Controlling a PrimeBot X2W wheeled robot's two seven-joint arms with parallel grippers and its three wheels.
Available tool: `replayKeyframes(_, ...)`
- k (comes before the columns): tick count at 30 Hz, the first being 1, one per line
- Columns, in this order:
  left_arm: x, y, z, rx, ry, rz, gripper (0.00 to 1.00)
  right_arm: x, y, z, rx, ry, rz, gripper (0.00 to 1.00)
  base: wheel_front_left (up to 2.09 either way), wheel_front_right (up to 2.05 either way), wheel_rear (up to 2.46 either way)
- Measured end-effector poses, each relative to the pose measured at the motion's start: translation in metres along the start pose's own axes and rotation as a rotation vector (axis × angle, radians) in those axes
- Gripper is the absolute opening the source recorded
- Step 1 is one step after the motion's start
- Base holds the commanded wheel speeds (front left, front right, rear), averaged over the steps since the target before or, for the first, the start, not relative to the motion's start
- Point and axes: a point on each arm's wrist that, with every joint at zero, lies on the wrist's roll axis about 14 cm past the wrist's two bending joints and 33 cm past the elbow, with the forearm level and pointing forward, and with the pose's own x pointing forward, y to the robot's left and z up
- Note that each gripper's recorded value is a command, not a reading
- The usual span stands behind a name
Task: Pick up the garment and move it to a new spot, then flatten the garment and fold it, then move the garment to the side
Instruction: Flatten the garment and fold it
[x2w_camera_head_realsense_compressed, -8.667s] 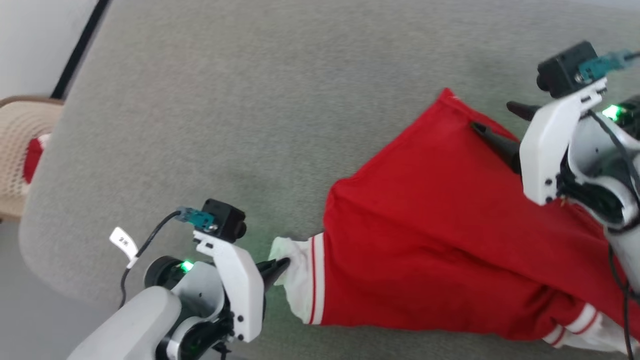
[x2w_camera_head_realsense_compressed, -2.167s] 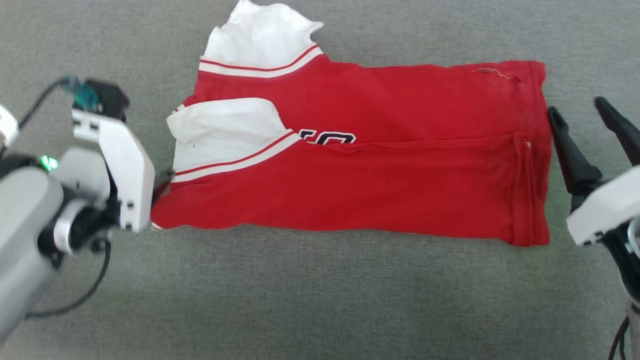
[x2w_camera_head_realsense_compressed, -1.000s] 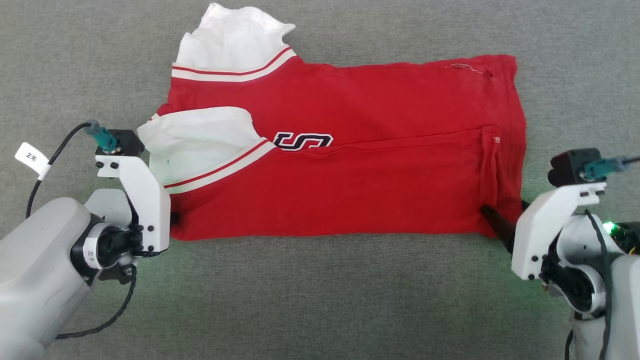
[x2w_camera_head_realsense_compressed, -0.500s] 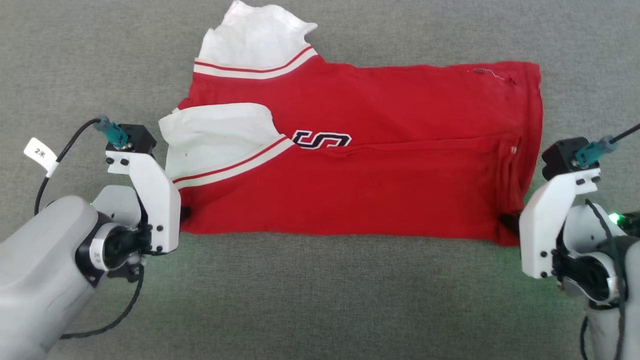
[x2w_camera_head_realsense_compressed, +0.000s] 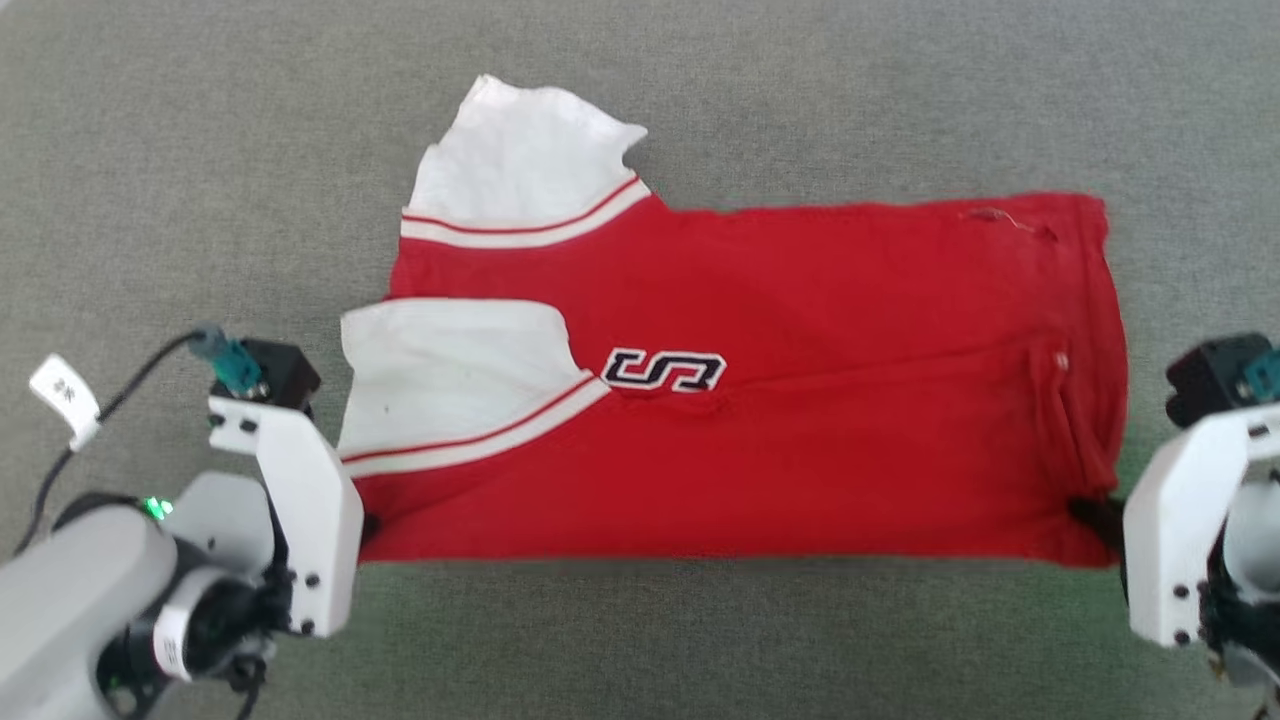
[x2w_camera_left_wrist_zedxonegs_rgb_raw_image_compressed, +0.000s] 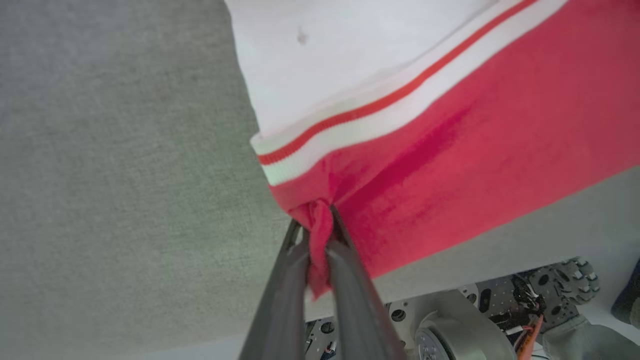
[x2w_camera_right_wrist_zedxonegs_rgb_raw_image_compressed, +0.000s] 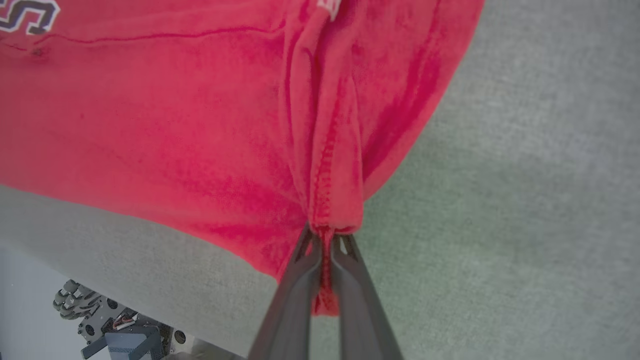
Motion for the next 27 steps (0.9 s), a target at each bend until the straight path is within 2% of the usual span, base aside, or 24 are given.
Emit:
replayKeyframes(4,0.006,-0.005,-0.018,-0.007,0.029,-0.004,0.02,0.005,0.0,-0.019,0.039,0.043,0.003,0.0,0.0,0.0,0.0)
replayKeyframes(5,0.009,-0.005,-0.022,-0.009,0.037,-0.006,0.15,0.007,0.0,-0.022,0.054,0.045,0.007,0.0,0.0,0.0,0.0)
replayKeyframes(6,0.013,-0.006,-0.023,-0.012,0.038,-0.008,0.38,0.01,0.0,-0.025,0.064,0.05,0.011,0.0,0.0,0.0,0.0)
replayKeyframes(8,0.019,-0.007,-0.022,-0.023,0.035,-0.011,0.63,0.017,0.002,-0.031,0.09,0.06,0.023,0.0,0.0,0.0,0.0)
replayKeyframes(9,0.023,-0.006,-0.024,-0.026,0.046,-0.009,0.93,0.02,0.003,-0.033,0.1,0.06,0.029,0.0,0.0,0.0,0.0)
replayKeyframes(10,0.027,-0.006,-0.026,-0.028,0.054,-0.01,1.0,0.023,0.003,-0.034,0.102,0.058,0.029,0.04,0.0,0.0,0.0)
replayKeyframes(11,0.03,-0.006,-0.026,-0.035,0.057,-0.012,1.0,0.026,0.002,-0.034,0.099,0.057,0.024,0.48,0.0,0.0,0.0)
replayKeyframes(13,0.034,-0.008,-0.025,-0.033,0.06,-0.021,1.0,0.029,0.002,-0.034,0.094,0.047,0.025,0.98,0.0,0.0,0.0)
replayKeyframes(22,0.011,0.013,-0.002,0.021,0.02,0.048,1.0,0.014,-0.003,-0.023,0.08,-0.064,0.009,1.0,0.0,0.0,0.0)
replayKeyframes(27,-0.02,0.024,0.048,0.114,-0.086,0.112,1.0,-0.018,-0.012,0.005,0.097,-0.287,-0.031,1.0,0.0,0.0,0.0)
